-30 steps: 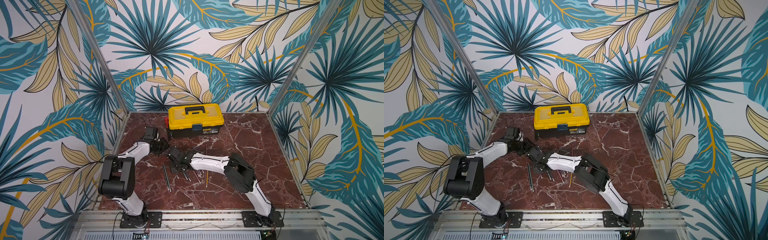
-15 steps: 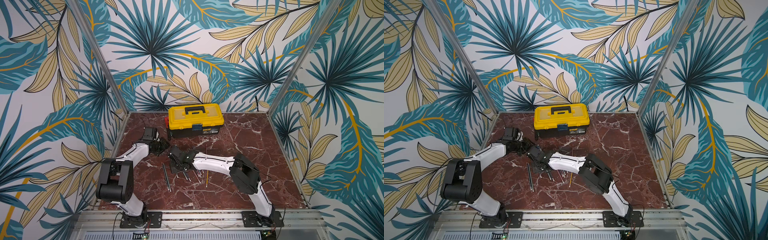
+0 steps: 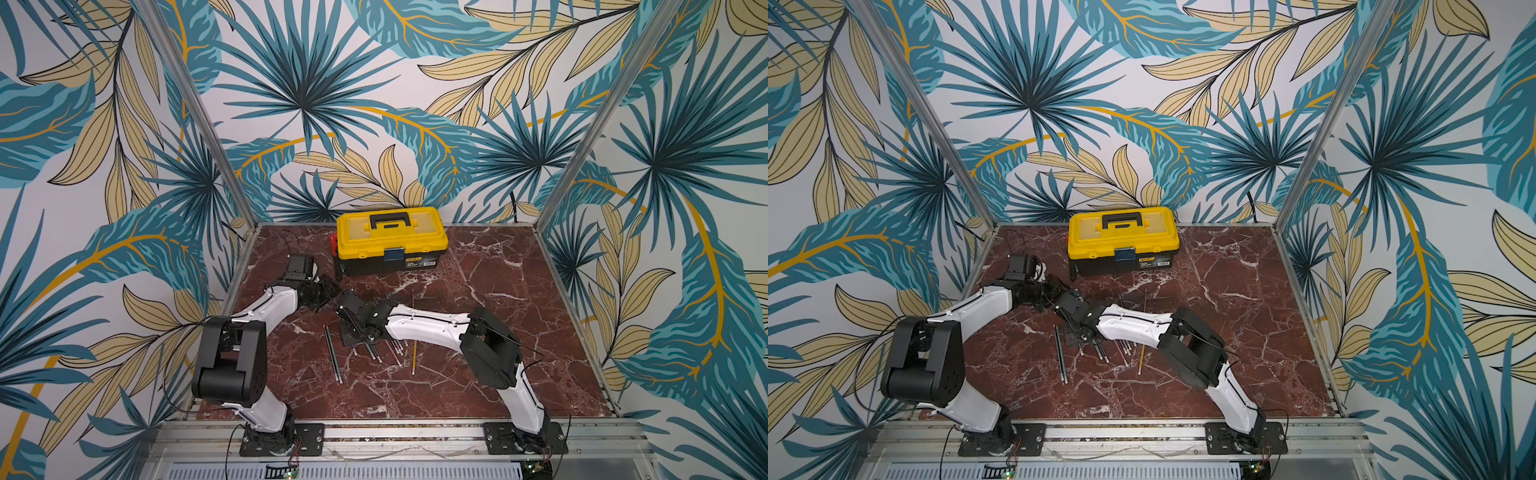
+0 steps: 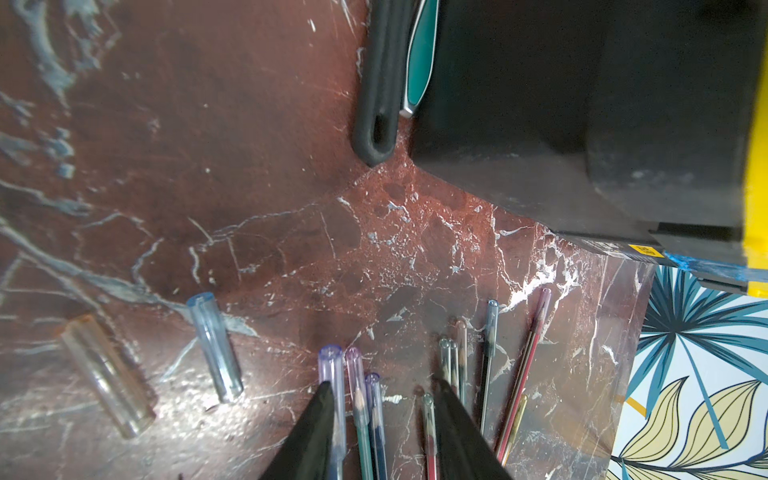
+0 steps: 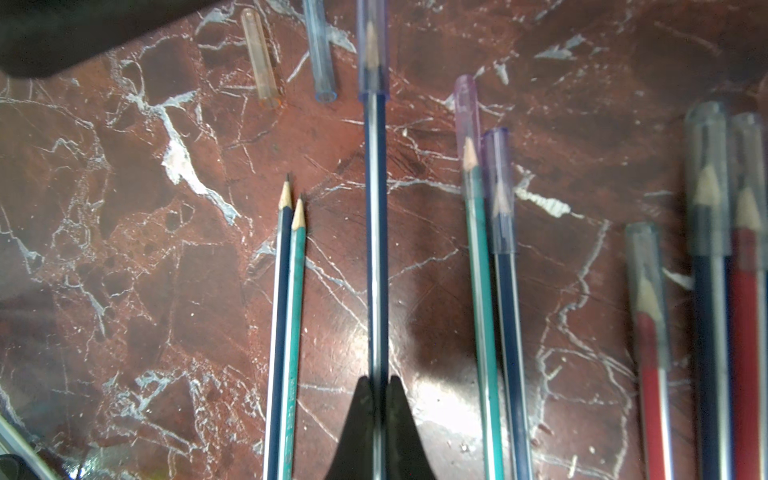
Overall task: Remove the protective cover of the pencils
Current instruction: Remove the protective sleeve from the pencil.
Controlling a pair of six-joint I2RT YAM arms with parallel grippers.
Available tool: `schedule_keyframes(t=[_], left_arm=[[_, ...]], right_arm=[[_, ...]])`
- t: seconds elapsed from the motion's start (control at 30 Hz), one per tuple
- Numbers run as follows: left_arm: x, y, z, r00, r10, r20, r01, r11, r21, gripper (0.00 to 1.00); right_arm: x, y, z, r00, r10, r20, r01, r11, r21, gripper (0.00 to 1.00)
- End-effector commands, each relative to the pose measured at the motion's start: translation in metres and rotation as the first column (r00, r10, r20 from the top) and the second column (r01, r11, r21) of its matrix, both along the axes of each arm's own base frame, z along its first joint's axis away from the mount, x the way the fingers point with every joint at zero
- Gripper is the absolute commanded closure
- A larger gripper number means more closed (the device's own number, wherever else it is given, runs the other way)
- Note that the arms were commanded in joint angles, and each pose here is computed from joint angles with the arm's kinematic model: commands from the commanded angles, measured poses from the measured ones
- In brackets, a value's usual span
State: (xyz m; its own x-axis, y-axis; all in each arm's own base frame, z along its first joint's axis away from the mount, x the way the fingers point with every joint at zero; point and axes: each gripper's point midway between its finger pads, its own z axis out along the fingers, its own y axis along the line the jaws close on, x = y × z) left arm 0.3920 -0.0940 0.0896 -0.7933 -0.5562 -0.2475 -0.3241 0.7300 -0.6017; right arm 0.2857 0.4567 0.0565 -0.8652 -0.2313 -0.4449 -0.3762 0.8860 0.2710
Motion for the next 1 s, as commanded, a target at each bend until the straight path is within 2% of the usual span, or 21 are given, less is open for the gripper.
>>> schedule_keyframes(t=[0.0,0.4,0.67,0.97], left_arm=[[-0.0036,-0.0020,-0.0085,1.000,-0.006,-0.017,0.006,1.000,-0.001,0.59],[-0.0027,-0.0044,-0.0132,0.999,-0.012,-0.033,0.011,1.000,-0.014,0.60],[-0.0028,-0.0042,-0.0113,1.000,-0.018,-0.025,0.018,1.000,-0.009,0.84],[-0.0012,-0.0045,-0.0119,0.999,-0.022,-0.023,0.022,1.000,-0.007,0.96]], right_arm=[[-0.0003,0.0002,0.0261,0.999,0.006,0.033,-0.006,1.000,0.018,1.00],[-0.0047,0.0005,0.0339,0.999,0.007,0.040,-0.009,0.999,0.038,1.00],[-0.0058,0.0053,0.0317,0.999,0.018,0.033,-0.019,0.999,0.039,1.00],[-0.0062,0.0030,0.0340,0.999,0.025,0.040,-0.027,0.999,0.032,1.00]])
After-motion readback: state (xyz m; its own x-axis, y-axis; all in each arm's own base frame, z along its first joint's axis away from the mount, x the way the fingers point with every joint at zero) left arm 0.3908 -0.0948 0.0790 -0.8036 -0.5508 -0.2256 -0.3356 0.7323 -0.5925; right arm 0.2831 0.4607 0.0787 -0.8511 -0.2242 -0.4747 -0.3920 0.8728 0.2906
